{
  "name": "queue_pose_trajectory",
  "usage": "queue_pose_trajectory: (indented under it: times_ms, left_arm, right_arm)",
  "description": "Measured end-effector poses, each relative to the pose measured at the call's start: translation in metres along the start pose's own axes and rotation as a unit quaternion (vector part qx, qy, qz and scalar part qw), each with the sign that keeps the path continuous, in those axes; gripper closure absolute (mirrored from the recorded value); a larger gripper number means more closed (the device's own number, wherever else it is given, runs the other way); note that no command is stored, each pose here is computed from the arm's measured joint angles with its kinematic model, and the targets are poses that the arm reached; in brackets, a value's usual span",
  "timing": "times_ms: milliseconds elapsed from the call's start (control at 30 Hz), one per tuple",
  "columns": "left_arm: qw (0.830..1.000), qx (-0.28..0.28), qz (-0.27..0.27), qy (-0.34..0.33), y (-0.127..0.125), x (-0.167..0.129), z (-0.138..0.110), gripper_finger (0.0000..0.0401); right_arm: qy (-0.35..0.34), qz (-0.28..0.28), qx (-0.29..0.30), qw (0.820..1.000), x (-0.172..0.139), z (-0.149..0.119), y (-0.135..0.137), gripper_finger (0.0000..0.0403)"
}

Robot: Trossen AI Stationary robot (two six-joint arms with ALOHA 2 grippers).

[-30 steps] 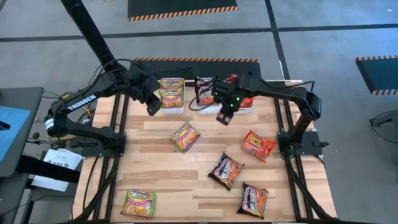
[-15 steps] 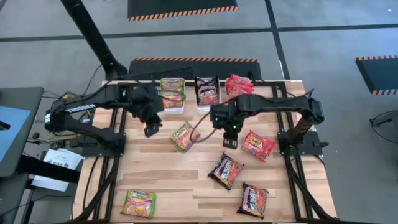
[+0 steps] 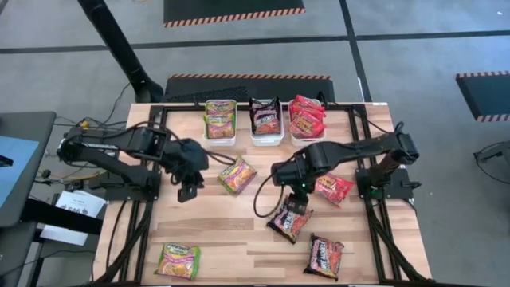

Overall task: Sort Maruchan noodles
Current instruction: Put the black noodle pack into the middle white bin

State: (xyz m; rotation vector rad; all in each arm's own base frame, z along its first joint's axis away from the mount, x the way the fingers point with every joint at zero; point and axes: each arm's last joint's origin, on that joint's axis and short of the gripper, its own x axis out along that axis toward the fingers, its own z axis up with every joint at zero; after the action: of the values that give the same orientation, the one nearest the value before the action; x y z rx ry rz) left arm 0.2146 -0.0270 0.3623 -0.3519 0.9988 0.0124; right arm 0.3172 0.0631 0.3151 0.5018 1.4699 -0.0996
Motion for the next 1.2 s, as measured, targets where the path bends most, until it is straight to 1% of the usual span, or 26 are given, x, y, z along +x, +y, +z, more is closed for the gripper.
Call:
queue_pose_trajectory:
  times_ms: [100,200,333,533,600,700,800,900,1000,1100,1200]
  left_arm:
    - [1.000,-0.002,-0.002,-0.005,-0.008,0.001,-0.002,0.0311]
    - [1.000,-0.006,-0.013,-0.014,-0.014,0.001,-0.002,0.0311]
    - [0.999,-0.012,-0.030,-0.026,-0.022,0.001,-0.002,0.0311]
    - [0.998,-0.014,-0.043,-0.033,-0.029,0.001,-0.003,0.0311]
    - [0.998,-0.015,-0.040,-0.039,-0.030,0.001,-0.003,0.0311]
    - [0.998,-0.012,-0.034,-0.047,-0.032,0.001,-0.003,0.0311]
    - [0.998,-0.010,-0.027,-0.051,-0.033,0.001,-0.003,0.0311]
    - [0.998,-0.011,-0.021,-0.055,-0.033,0.001,-0.003,0.0311]
    - [0.998,-0.011,-0.018,-0.057,-0.033,0.001,-0.003,0.0311]
    - [0.998,-0.011,-0.015,-0.061,-0.033,0.001,-0.003,0.0311]
    - [0.998,-0.012,-0.012,-0.064,-0.033,0.001,-0.003,0.0311]
  right_arm:
    - [-0.002,0.001,0.021,1.000,0.002,-0.005,0.009,0.0164]
    - [-0.017,0.000,0.032,0.999,0.005,-0.010,0.020,0.0155]
    - [-0.042,-0.008,0.051,0.998,0.007,-0.015,0.031,0.0153]
    - [-0.077,-0.038,0.112,0.990,0.009,-0.021,0.038,0.0153]
    - [-0.086,-0.043,0.133,0.986,0.010,-0.022,0.039,0.0153]
    - [-0.088,-0.042,0.148,0.984,0.014,-0.023,0.040,0.0153]
    - [-0.083,-0.046,0.171,0.981,0.028,-0.023,0.037,0.0153]
    - [-0.070,-0.063,0.178,0.980,0.039,-0.026,0.033,0.0153]
    - [-0.068,-0.067,0.193,0.977,0.049,-0.027,0.030,0.0153]
    - [-0.070,-0.064,0.194,0.976,0.055,-0.027,0.028,0.0154]
    - [-0.075,-0.057,0.193,0.977,0.069,-0.026,0.026,0.0154]
